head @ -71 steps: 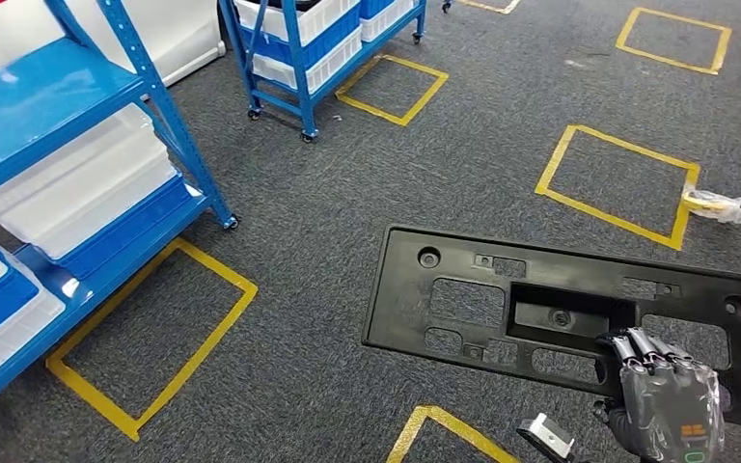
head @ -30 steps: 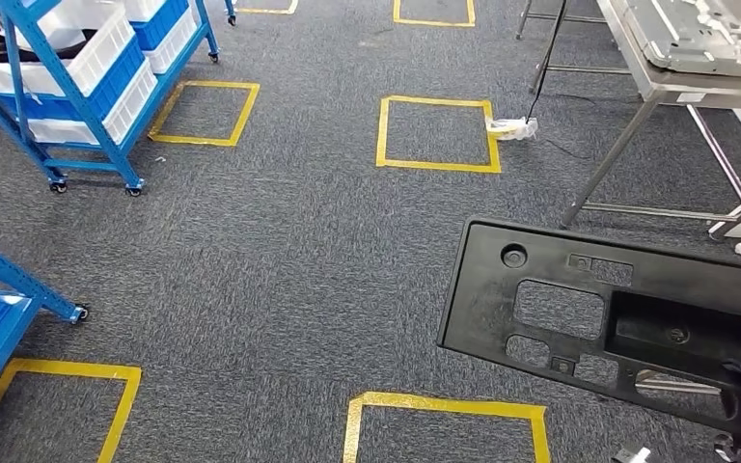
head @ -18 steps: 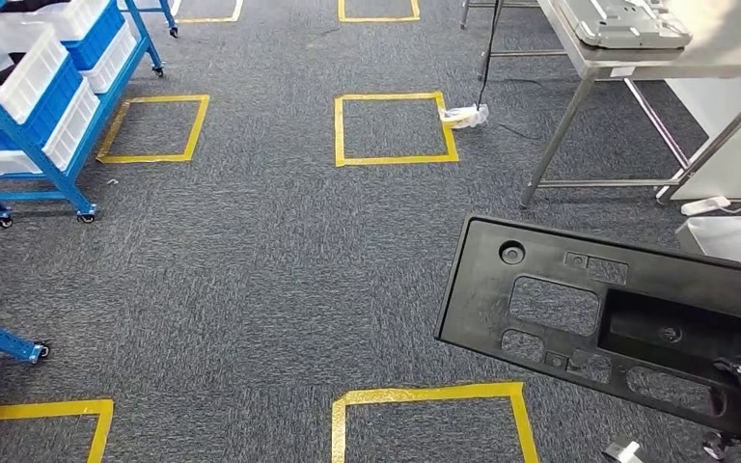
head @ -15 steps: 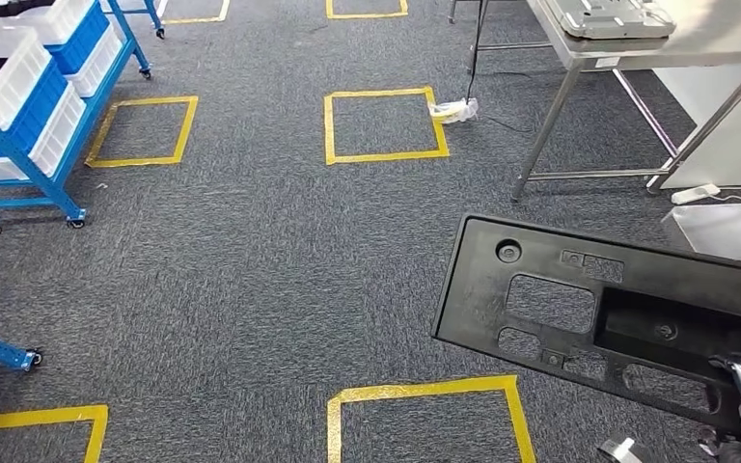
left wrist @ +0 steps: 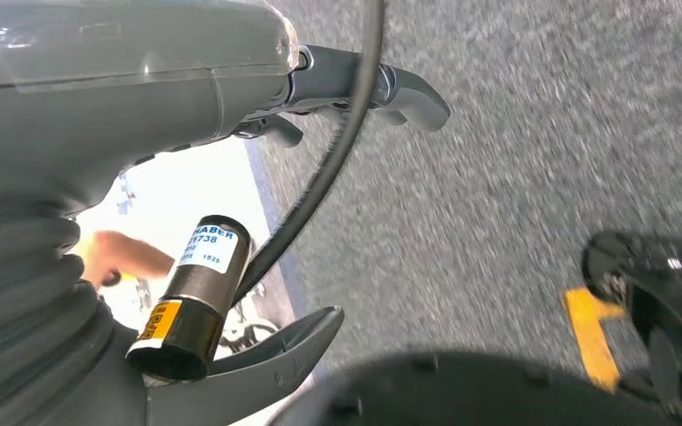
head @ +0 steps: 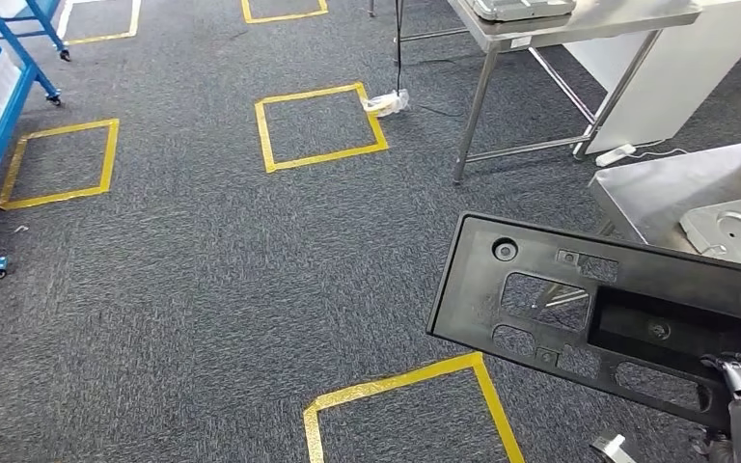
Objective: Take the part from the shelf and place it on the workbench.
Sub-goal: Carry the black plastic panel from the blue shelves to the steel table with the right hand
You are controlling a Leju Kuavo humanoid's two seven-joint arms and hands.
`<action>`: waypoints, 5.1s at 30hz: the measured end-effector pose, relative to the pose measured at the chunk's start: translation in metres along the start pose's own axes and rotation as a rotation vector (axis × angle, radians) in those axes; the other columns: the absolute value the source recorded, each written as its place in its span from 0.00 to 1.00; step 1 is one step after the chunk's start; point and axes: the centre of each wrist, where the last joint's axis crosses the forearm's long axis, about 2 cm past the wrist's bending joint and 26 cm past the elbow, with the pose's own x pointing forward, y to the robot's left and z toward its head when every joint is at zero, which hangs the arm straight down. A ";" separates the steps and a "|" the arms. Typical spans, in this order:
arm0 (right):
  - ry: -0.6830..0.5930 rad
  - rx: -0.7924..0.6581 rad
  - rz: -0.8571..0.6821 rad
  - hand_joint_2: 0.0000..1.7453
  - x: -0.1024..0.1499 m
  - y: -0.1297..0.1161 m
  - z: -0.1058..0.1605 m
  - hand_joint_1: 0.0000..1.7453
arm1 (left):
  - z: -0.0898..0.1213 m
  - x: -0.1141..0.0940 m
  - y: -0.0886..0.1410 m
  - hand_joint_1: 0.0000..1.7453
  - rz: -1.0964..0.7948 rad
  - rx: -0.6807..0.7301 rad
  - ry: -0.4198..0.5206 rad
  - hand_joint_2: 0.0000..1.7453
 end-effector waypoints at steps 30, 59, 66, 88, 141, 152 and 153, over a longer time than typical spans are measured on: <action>0.054 0.090 -0.009 1.00 -0.041 -0.005 -0.001 1.00 | 0.001 0.004 -0.001 0.00 -0.028 -0.009 -0.023 1.00; 0.183 0.145 -0.150 1.00 -0.028 0.041 -0.040 1.00 | 0.000 0.004 0.001 0.00 -0.080 -0.013 -0.007 1.00; 0.193 0.193 -0.224 1.00 -0.033 0.065 -0.092 1.00 | 0.001 0.009 0.003 0.00 -0.098 -0.008 -0.024 1.00; 0.102 0.222 -0.240 1.00 -0.021 0.080 -0.133 1.00 | 0.000 0.005 0.004 0.00 -0.106 -0.002 -0.027 1.00; 0.076 0.343 -0.199 1.00 -0.015 0.093 -0.091 1.00 | -0.002 -0.002 0.010 0.00 -0.094 0.009 -0.036 1.00; 0.093 0.331 -0.207 1.00 -0.016 0.101 -0.098 1.00 | -0.002 -0.001 0.011 0.00 -0.096 0.010 -0.040 1.00; 0.093 0.328 -0.207 1.00 -0.016 0.101 -0.100 1.00 | -0.002 -0.001 0.011 0.00 -0.096 0.010 -0.041 1.00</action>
